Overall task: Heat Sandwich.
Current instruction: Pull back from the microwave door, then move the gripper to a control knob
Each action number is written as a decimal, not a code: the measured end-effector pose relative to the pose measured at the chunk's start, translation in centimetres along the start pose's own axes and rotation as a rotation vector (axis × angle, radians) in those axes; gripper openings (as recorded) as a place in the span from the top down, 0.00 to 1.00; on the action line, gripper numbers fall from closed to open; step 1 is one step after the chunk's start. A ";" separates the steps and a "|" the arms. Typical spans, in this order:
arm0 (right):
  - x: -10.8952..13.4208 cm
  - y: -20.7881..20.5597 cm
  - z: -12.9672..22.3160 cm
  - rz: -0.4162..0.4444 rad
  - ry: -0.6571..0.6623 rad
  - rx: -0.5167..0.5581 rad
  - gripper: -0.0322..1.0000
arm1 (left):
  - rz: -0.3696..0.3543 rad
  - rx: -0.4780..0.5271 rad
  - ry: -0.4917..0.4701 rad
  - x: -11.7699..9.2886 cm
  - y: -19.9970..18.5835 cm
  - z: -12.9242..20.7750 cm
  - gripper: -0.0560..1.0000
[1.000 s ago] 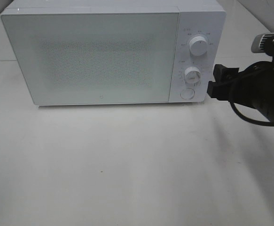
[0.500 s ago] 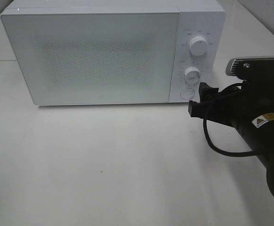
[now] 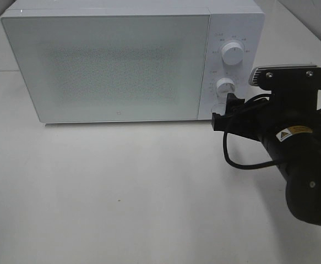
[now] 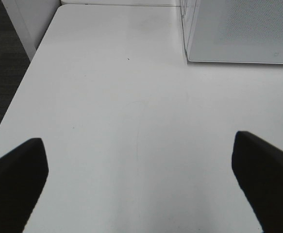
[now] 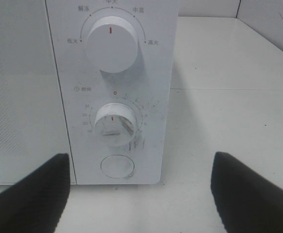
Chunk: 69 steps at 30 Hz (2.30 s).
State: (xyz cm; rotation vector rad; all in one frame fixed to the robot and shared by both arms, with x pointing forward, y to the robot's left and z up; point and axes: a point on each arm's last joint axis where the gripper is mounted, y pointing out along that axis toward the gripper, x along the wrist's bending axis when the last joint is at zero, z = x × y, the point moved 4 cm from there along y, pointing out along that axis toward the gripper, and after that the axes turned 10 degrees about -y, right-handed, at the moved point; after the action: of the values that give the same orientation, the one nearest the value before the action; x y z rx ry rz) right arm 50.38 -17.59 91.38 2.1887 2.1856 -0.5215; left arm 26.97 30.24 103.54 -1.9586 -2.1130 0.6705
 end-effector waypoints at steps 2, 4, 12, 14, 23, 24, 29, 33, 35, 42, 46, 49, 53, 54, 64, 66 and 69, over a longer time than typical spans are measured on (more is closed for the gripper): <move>0.2 0.7 -0.1 0.005 -0.001 -0.001 0.23 | 0.000 0.000 0.000 0.0 0.0 0.0 0.02; 0.4 1.3 -0.2 0.005 -0.003 -0.007 0.23 | 0.000 0.000 0.000 0.0 0.0 0.0 0.02; 1.6 3.9 -0.3 -0.005 -0.004 0.001 0.23 | 0.000 0.000 0.000 0.0 0.0 0.0 0.02; 1.9 4.6 -0.1 -0.008 -0.006 0.006 0.23 | 0.000 0.000 0.000 0.0 0.0 0.0 0.02; 2.3 7.0 0.4 -0.003 0.003 0.023 0.23 | 0.000 0.000 0.000 0.0 0.0 0.0 0.02; 2.4 7.2 0.5 -0.004 0.001 0.027 0.23 | 0.000 0.000 0.000 0.0 0.0 0.0 0.02; 2.5 8.5 0.7 -0.005 0.005 0.034 0.23 | 0.000 0.000 0.000 0.0 0.0 0.0 0.02; 2.5 9.5 0.5 -0.003 0.009 0.027 0.23 | 0.000 0.000 0.000 0.0 0.0 0.0 0.02; 2.8 9.8 0.8 -0.019 0.003 0.039 0.23 | 0.000 0.000 0.000 0.0 0.0 0.0 0.02; 2.9 9.9 1.0 -0.023 0.019 0.053 0.23 | 0.000 0.000 0.000 0.0 0.0 0.0 0.02; 2.9 9.9 1.0 -0.024 0.019 0.053 0.23 | 0.000 0.000 0.000 0.0 0.0 0.0 0.02; 2.9 9.9 1.1 -0.025 0.019 0.054 0.23 | 0.000 0.000 0.000 0.0 0.0 0.0 0.02; 2.9 9.9 1.0 -0.026 0.020 0.055 0.24 | 0.000 0.000 0.000 0.0 0.0 0.0 0.02; 2.9 9.8 1.0 -0.027 0.021 0.057 0.24 | 0.000 0.000 0.000 0.0 0.0 0.0 0.02; 2.8 9.8 0.9 -0.019 0.024 0.051 0.24 | 0.000 0.000 0.000 0.0 0.0 0.0 0.02; 2.8 9.8 0.9 -0.018 0.025 0.051 0.24 | 0.000 0.000 0.000 0.0 0.0 0.0 0.02; 2.7 9.7 1.0 -0.011 0.026 0.051 0.24 | 0.000 0.000 0.000 0.0 0.0 0.0 0.02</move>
State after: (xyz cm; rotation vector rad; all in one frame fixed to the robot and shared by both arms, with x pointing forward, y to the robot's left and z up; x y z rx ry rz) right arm 59.55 -15.49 87.61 2.2221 2.2230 -0.5584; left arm 26.97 30.24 103.54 -1.9586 -2.1130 0.6705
